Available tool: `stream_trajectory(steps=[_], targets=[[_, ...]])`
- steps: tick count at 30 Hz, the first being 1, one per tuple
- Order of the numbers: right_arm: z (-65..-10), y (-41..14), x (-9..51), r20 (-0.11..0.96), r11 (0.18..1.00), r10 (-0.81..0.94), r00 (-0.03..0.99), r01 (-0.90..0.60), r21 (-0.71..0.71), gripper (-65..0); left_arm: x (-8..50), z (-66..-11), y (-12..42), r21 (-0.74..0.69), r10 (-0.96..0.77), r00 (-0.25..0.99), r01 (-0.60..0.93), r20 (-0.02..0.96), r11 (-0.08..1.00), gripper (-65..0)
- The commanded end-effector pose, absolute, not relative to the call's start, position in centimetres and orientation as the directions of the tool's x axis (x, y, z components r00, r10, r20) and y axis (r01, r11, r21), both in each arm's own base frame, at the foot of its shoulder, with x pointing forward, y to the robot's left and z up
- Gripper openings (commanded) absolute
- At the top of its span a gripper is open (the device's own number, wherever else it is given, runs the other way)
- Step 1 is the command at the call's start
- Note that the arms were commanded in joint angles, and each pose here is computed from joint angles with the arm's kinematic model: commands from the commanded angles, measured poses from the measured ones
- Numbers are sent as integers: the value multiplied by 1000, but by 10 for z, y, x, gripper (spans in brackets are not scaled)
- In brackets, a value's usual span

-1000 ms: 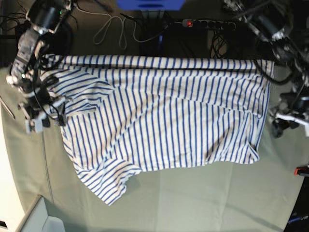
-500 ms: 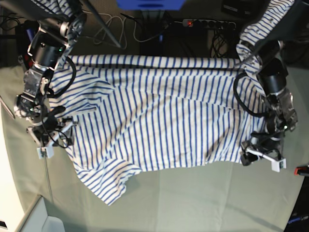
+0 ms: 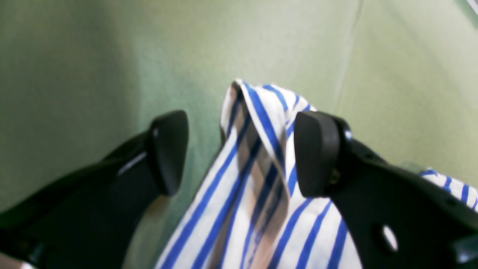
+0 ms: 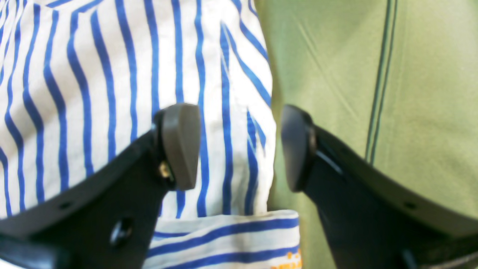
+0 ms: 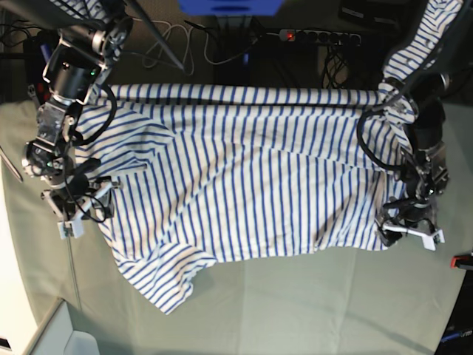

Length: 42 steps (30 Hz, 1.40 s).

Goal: Layout the t-shirt on the table in an organized manner, then fold the t-shirt properly
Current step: 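Move both grippers to the shirt's side edges and grasp them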

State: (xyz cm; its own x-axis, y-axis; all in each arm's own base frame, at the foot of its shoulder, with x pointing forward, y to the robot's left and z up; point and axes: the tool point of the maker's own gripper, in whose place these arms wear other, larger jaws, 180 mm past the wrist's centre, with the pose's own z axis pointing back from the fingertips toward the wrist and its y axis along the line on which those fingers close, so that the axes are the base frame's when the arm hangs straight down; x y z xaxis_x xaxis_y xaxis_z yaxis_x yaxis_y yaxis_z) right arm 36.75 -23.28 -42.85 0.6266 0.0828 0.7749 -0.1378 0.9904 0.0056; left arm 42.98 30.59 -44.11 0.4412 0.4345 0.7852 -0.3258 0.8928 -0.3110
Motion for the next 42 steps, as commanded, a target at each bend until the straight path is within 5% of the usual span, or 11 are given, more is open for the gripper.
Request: stream_trajectory(steps=[1, 15, 24, 34, 42], targets=[[-410, -239, 381, 813, 991, 83, 577, -131, -9, -302, 446, -418, 313, -317, 424, 385, -311, 820, 896, -221], [-420, -232, 402, 796, 988, 34, 605, -139, 63, -304, 451, -438, 280, -286, 367, 498, -233, 786, 929, -223], [-408, -232, 432, 845, 982, -5, 534, -155, 104, -302, 457, -433, 278, -290, 361, 442, -223, 821, 931, -232], [-423, -218, 439, 850, 966, -35, 525, -201, 164, -302, 453, -430, 295, -269, 350, 434, -239, 830, 933, -647], [-415, -207, 455, 869, 954, -99, 485, -203, 222, -302, 455, -427, 297, -267, 348, 429, -239, 834, 934, -648]])
